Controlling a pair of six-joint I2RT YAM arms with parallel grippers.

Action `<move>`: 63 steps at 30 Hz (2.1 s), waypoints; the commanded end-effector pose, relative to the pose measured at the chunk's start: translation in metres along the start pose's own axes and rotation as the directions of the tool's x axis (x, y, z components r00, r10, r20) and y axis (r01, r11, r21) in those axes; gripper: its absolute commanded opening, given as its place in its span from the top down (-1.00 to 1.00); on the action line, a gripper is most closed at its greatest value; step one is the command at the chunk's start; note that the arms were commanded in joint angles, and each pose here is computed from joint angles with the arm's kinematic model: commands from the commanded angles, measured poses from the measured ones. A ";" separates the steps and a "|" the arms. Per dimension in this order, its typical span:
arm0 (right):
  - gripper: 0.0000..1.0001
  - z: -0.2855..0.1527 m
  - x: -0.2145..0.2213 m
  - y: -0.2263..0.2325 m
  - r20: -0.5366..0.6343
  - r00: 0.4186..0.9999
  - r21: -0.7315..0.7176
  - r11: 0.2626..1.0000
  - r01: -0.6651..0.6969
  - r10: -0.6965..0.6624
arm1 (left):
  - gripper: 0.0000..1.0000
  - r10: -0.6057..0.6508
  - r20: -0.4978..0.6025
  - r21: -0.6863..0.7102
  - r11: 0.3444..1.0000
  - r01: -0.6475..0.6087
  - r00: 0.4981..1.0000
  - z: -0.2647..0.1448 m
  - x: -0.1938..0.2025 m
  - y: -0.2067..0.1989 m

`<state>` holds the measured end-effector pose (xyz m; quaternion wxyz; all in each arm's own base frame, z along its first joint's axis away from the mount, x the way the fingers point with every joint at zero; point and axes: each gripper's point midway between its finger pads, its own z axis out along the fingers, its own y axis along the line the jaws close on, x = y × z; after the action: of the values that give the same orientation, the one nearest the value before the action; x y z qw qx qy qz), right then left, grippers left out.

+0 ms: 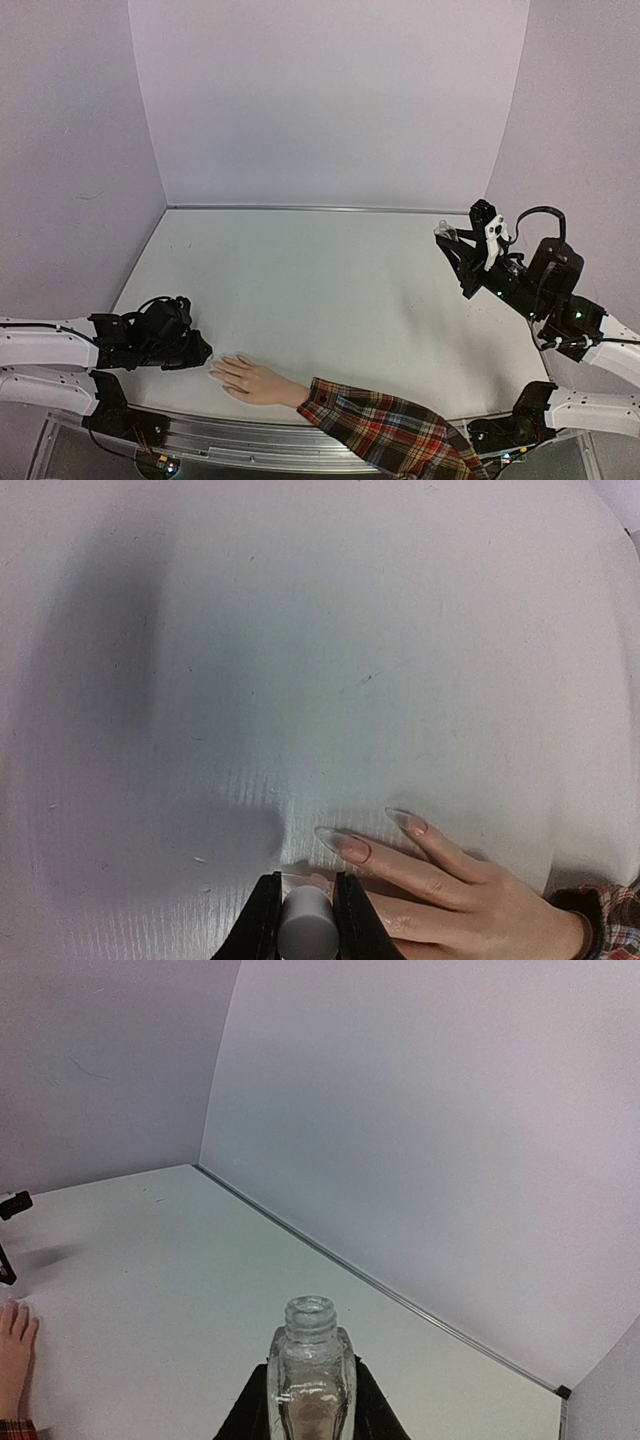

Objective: Paint the nails

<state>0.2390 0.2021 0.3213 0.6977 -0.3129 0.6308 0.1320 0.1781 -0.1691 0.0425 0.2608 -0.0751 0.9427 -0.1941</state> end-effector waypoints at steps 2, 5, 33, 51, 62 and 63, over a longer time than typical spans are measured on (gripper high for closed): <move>1.00 0.000 -0.015 -0.003 0.053 0.998 0.004 1.000 -0.018 0.018 | 1.00 -0.015 0.011 -0.016 1.000 0.015 1.000 0.001 0.000 0.003; 1.00 0.000 -0.016 -0.003 0.055 0.998 0.005 1.000 -0.018 0.018 | 1.00 -0.017 0.008 -0.026 1.000 0.018 1.000 0.002 0.000 0.005; 1.00 0.002 -0.018 -0.003 0.056 0.998 0.000 1.000 -0.016 0.016 | 1.00 -0.032 0.022 -0.074 0.997 0.033 0.999 0.003 -0.002 0.013; 1.00 0.002 -0.015 -0.002 0.052 0.998 -0.002 1.000 -0.023 0.023 | 1.00 -0.044 0.053 -0.069 0.996 0.048 0.998 -0.001 -0.008 0.013; 1.00 0.002 -0.013 -0.001 0.056 0.998 -0.001 1.000 -0.025 0.025 | 1.00 -0.096 0.085 0.027 0.995 0.094 0.992 -0.016 -0.011 0.008; 1.00 0.002 -0.014 -0.002 0.058 0.998 0.000 1.000 -0.025 0.025 | 1.00 -0.084 0.074 0.024 0.996 0.083 0.994 -0.014 -0.010 0.006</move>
<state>0.2403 0.2065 0.3167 0.6913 -0.3176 0.6343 0.1374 0.1822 -0.1590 0.0646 0.3005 -0.1249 0.9166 -0.2320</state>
